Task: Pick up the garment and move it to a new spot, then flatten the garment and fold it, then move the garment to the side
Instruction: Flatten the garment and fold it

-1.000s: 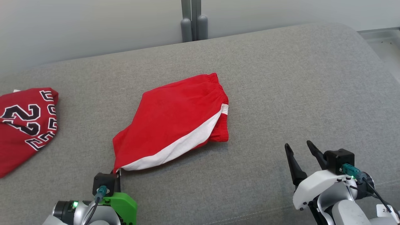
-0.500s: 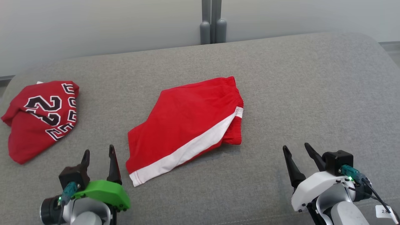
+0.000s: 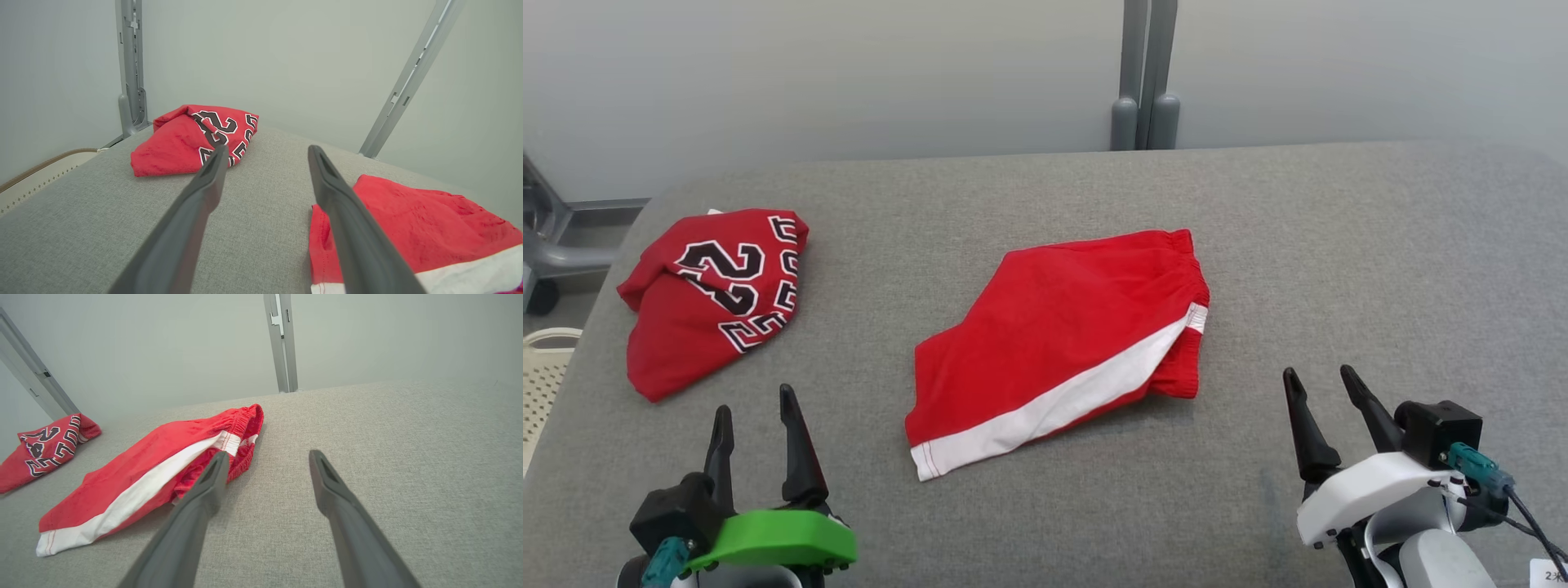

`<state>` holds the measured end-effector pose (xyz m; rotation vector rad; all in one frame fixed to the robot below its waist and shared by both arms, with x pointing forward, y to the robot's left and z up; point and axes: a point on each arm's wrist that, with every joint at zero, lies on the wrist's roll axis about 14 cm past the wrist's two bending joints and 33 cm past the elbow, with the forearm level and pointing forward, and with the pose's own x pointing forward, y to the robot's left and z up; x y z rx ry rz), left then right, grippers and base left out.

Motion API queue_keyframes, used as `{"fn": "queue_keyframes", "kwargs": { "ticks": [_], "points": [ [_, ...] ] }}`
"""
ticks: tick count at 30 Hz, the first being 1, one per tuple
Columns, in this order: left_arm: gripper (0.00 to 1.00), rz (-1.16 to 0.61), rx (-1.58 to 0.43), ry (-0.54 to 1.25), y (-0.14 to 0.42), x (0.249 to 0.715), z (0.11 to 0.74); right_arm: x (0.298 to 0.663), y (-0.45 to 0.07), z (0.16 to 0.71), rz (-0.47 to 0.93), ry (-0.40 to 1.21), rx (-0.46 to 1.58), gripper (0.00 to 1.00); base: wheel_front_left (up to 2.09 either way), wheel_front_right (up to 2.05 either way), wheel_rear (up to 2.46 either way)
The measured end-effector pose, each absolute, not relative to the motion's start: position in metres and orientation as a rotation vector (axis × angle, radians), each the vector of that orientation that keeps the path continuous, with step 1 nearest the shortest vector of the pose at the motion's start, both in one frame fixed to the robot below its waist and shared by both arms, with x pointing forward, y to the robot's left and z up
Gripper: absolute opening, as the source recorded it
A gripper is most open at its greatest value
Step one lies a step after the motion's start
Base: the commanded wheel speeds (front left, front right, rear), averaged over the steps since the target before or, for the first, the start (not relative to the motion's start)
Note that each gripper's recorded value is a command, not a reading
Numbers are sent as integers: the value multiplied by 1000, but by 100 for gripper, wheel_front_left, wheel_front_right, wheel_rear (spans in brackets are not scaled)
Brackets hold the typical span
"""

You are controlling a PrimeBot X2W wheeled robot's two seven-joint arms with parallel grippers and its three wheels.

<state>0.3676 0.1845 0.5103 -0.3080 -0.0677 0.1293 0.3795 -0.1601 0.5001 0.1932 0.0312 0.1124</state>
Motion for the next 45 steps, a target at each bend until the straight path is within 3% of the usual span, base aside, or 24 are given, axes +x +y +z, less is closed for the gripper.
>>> {"fn": "queue_keyframes", "kwargs": {
  "ticks": [14, 27, 45],
  "points": [
    [100, -8, -223, -64, 168, 322, 498, 366, -143, 519, 167, -99, 128, 100, 0, 0, 0],
    [100, -43, -163, 40, 165, 290, 463, 350, -144, 487, 170, 2, 63, 100, 0, 0, 0],
    [100, -76, -153, 98, 158, 292, 446, 350, -149, 482, 152, 27, 80, 100, 0, 0, 0]
  ]
}}
